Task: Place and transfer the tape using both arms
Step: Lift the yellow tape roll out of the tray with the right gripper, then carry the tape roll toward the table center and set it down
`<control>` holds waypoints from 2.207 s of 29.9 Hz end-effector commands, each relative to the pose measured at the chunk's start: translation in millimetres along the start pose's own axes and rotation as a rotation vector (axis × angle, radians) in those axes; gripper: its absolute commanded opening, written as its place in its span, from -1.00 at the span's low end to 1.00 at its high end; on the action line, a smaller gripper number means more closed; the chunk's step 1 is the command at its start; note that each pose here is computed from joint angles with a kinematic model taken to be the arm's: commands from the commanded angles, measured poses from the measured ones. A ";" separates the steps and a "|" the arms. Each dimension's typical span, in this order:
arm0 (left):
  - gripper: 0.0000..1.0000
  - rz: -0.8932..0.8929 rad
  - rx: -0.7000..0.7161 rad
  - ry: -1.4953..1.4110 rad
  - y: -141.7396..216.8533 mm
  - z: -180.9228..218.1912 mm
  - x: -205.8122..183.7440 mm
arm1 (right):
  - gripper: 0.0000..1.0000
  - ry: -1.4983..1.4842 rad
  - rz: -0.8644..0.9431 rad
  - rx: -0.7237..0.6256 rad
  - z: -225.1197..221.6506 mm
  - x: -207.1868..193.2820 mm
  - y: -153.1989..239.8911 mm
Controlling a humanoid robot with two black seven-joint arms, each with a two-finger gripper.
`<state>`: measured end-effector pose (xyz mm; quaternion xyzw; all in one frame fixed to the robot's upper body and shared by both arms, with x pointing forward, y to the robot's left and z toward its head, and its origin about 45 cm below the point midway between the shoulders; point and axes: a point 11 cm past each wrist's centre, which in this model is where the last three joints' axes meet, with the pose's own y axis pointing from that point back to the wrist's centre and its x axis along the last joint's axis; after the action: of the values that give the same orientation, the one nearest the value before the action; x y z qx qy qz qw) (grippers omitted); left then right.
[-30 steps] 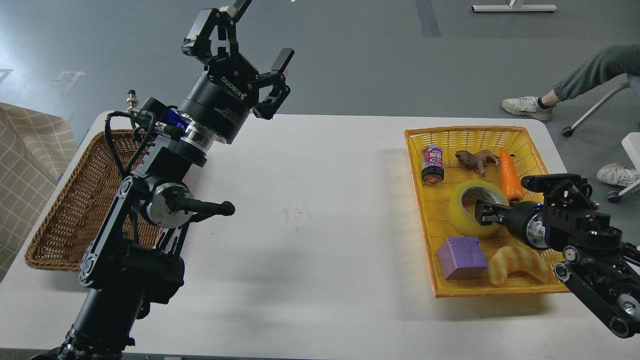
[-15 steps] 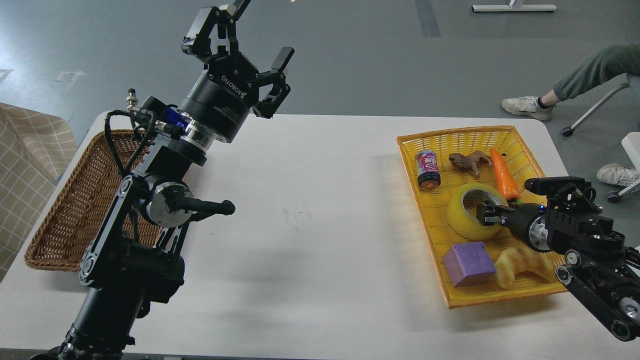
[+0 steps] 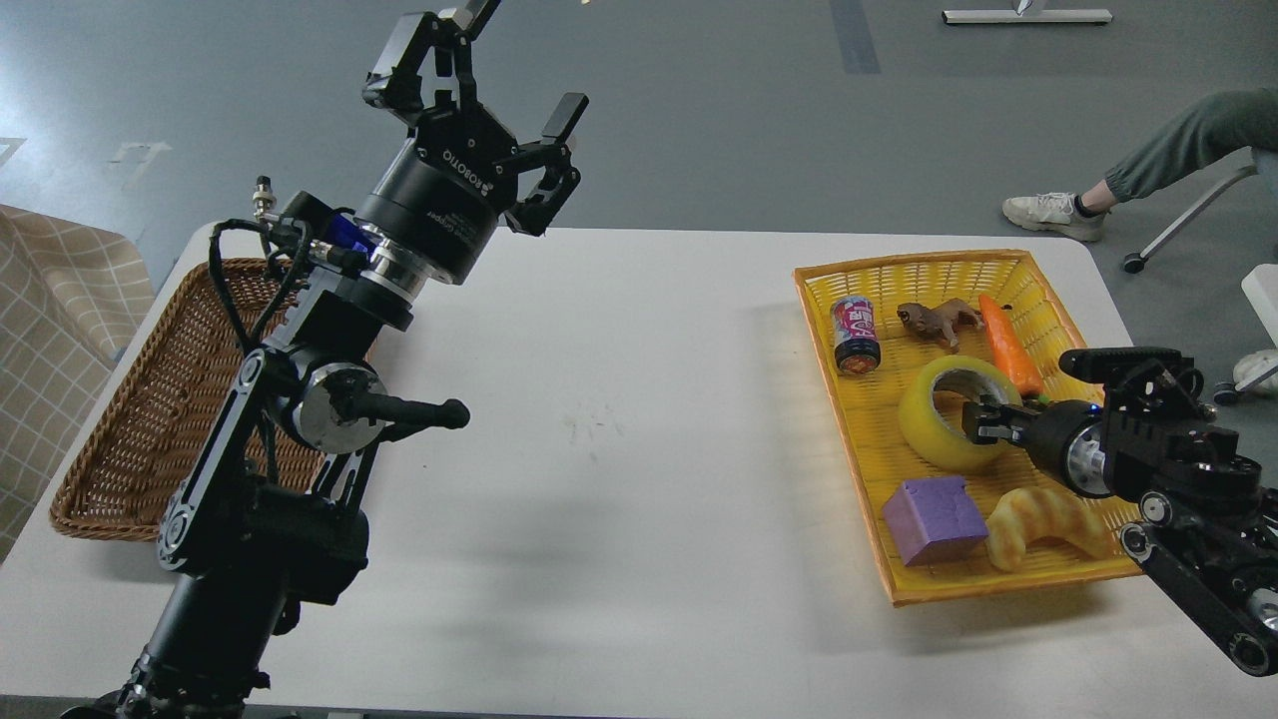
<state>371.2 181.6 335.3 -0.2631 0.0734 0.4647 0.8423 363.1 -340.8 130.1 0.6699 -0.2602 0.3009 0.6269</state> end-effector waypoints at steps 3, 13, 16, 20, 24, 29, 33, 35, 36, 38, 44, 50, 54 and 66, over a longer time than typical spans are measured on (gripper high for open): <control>0.96 -0.002 -0.001 -0.001 -0.9 0.5 -0.8 | -0.94 -0.012 0.026 -0.002 6.3 10.7 6.2; 0.96 -0.006 -0.002 -0.005 -3.0 2.1 -1.8 | -1.00 -0.022 0.071 0.026 5.9 24.0 21.1; 0.96 -0.006 -0.003 -0.004 -2.2 2.0 -2.1 | -1.00 -0.031 0.083 0.051 2.7 32.4 28.9; 0.96 -0.002 -0.006 -0.004 -1.6 2.9 -0.7 | -1.00 -0.019 0.096 0.049 4.1 40.2 31.8; 0.96 0.001 0.000 -0.002 0.4 0.6 0.0 | -1.00 0.023 0.151 0.063 -1.7 76.8 41.6; 0.96 -0.008 0.002 -0.003 -2.9 1.6 -2.0 | -1.00 0.055 0.206 0.106 -20.0 112.0 49.4; 0.96 -0.008 0.007 -0.004 -3.0 0.5 -2.0 | -1.00 0.073 0.240 0.134 -32.5 129.9 54.4; 0.96 -0.007 0.010 -0.003 -2.6 -0.6 -1.8 | -1.00 0.082 0.252 0.168 -49.9 138.9 53.2; 0.96 -0.006 0.013 -0.003 -2.2 -1.2 -1.5 | -1.00 0.084 0.252 0.185 -58.2 140.5 51.8; 0.96 -0.004 0.009 -0.003 -2.5 -0.3 -1.2 | -1.00 0.089 0.249 0.235 -81.6 142.3 48.7; 0.96 -0.010 0.010 -0.003 -2.0 -0.7 -1.2 | -1.00 0.155 0.225 0.356 -147.8 145.2 42.0; 0.96 0.011 0.001 -0.001 1.1 1.2 4.3 | -1.00 0.181 0.190 0.424 -204.6 146.5 25.1; 0.96 0.013 0.000 -0.001 1.1 1.5 4.3 | -1.00 0.151 0.146 0.466 -236.1 133.4 13.2; 0.96 0.019 -0.004 0.002 1.7 2.1 5.6 | -1.00 0.162 -0.045 0.544 -286.1 50.3 -4.8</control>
<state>372.5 187.3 334.8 -0.2644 0.0750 0.4718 0.8377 391.0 -65.1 186.1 0.7860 -0.1230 0.4051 0.4506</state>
